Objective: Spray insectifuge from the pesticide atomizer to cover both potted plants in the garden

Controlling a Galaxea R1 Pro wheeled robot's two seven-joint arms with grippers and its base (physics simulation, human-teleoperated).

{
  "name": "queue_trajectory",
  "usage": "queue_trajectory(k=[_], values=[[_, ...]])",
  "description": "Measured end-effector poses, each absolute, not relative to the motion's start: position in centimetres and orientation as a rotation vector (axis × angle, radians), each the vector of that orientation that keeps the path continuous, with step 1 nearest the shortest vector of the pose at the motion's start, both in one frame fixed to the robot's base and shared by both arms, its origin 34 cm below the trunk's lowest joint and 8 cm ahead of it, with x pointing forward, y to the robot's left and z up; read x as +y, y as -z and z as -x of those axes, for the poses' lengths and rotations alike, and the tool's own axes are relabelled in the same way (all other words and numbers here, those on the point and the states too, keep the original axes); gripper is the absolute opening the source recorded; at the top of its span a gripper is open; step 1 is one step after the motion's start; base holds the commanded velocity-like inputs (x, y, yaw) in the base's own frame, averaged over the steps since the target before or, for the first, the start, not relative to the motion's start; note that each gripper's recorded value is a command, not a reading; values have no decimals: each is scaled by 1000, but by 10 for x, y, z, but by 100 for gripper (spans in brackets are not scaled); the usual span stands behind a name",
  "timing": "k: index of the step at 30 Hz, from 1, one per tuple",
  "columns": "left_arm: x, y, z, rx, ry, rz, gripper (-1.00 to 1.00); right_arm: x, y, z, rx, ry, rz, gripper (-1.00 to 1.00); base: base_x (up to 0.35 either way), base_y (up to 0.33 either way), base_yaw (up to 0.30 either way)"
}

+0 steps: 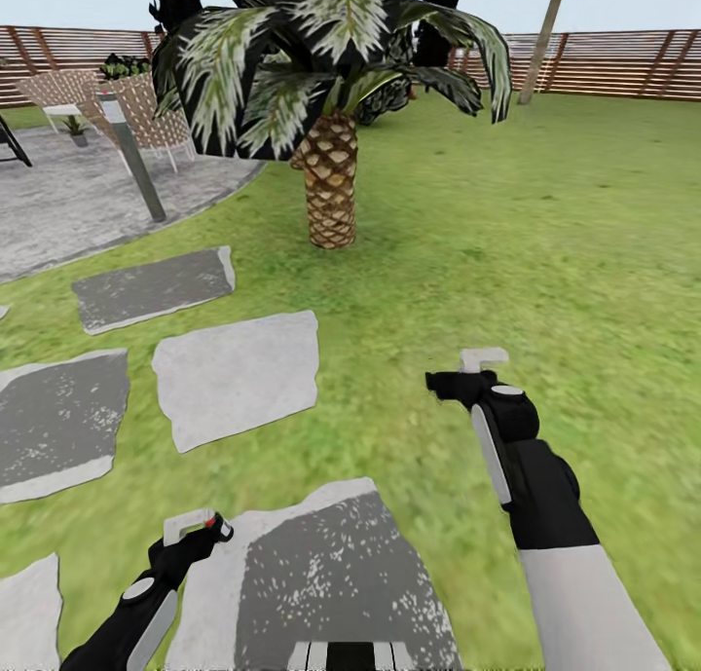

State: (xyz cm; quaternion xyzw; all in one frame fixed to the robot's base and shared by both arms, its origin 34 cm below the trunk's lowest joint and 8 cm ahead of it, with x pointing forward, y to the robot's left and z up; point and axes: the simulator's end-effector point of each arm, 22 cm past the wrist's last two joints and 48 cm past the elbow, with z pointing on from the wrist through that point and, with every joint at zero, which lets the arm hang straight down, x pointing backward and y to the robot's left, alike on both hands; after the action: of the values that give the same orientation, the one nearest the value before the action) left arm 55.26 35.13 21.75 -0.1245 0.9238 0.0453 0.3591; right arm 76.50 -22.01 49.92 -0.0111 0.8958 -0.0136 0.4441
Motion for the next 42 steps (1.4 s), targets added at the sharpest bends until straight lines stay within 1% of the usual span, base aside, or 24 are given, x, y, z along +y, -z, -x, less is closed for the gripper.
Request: queue_trajectory(k=[4, 14, 22, 28, 34, 42], values=[[353, -210, -548, 2398, -122, 318, 100, -226, -523, -789, 2209, 49, 27, 100, 0, 0, 0], [356, -191, -537, 2437, -128, 309, 100, -231, -499, -795, 2244, 54, 16, 100, 0, 0, 0], [350, -175, -527, 2470, -107, 307, 100, -240, -416, -772, 2323, 53, -22, 100, 0, 0, 0], [349, -164, -519, 2492, -107, 312, 100, -243, -379, -759, 2355, 54, -23, 100, 0, 0, 0], [350, -152, -511, 2516, -113, 311, 100, -248, -398, -761, 2372, 65, -22, 100, 0, 0, 0], [349, -138, -500, 2549, -119, 309, 100, -306, -460, -820, 2332, 194, -17, 100, 0, 0, 0]])
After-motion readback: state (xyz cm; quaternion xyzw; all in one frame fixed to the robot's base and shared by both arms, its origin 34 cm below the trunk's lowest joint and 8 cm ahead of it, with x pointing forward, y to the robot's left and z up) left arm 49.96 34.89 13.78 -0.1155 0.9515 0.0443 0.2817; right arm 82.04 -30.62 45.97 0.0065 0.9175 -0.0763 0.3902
